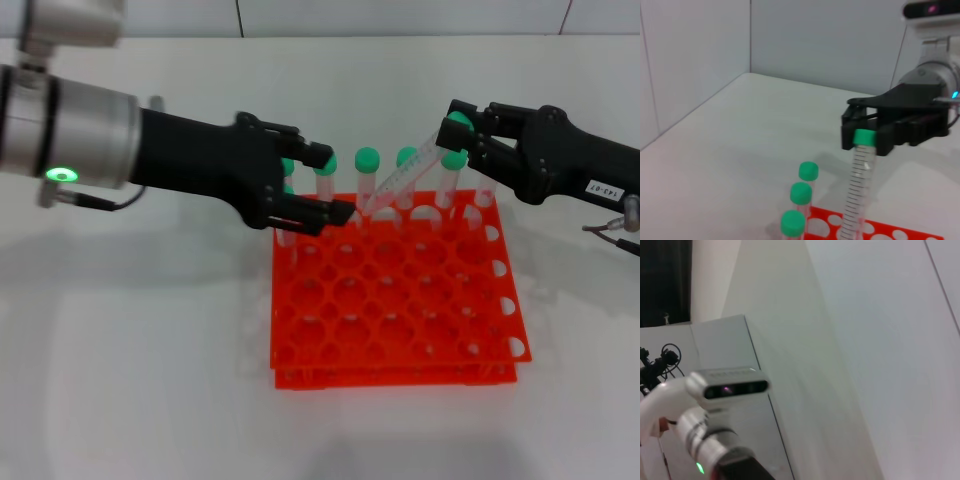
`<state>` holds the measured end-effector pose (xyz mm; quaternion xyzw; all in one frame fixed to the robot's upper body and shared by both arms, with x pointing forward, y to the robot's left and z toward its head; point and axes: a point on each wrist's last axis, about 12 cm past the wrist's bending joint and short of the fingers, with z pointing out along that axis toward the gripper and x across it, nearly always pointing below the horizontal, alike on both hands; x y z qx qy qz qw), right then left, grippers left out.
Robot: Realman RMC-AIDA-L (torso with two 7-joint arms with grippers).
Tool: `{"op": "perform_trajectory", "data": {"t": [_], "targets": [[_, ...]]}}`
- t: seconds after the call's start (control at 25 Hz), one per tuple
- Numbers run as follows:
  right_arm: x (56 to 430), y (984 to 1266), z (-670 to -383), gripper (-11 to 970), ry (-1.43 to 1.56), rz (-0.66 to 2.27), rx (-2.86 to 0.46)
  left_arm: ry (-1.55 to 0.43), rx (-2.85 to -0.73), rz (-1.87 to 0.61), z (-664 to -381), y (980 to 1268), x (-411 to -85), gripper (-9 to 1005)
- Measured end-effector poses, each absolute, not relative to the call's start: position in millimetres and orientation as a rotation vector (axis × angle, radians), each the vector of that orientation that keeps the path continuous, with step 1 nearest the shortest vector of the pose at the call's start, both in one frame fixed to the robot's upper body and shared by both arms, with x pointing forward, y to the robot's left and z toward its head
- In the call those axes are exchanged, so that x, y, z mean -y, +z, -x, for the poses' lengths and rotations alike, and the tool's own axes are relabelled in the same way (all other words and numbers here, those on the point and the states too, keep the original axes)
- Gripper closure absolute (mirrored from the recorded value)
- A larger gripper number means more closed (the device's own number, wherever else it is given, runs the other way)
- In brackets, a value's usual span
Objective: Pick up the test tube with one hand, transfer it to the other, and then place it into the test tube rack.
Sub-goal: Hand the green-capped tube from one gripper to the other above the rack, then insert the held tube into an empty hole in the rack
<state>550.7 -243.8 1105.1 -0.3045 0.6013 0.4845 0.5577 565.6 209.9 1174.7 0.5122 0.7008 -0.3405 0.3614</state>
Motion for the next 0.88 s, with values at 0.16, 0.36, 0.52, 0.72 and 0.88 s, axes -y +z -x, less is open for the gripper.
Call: {"op": "perform_trajectory", "data": {"t": [0.16,0.36,0.52,0.72,0.88], "targets": [[245.6,1107.2,-551.3,710,1.139,0.725,-1.419,-0.844,-1.833,-1.276,-545.0,1202.3,-224.2,271],[247.6,1109.2,-552.1,710,1.14,0.728,-1.424,-0.804,-1.888,-1.235,-521.2,1228.1,-232.0,272],[249.4,1111.6,-553.3,710,1.135,0.742,-1.426,-0.779,-1.952,-1.151,-506.2,1242.8,-239.6,272],[250.2,1119.3,-556.9,710,1.129,0.811,-1.448,-0.758,-2.003,-0.991,-488.5,1249.8,-264.5,272],[246.2,1128.8,-561.9,710,1.116,0.889,-1.468,-0.744,-2.019,-0.846,-470.8,1244.8,-294.7,273]]}}
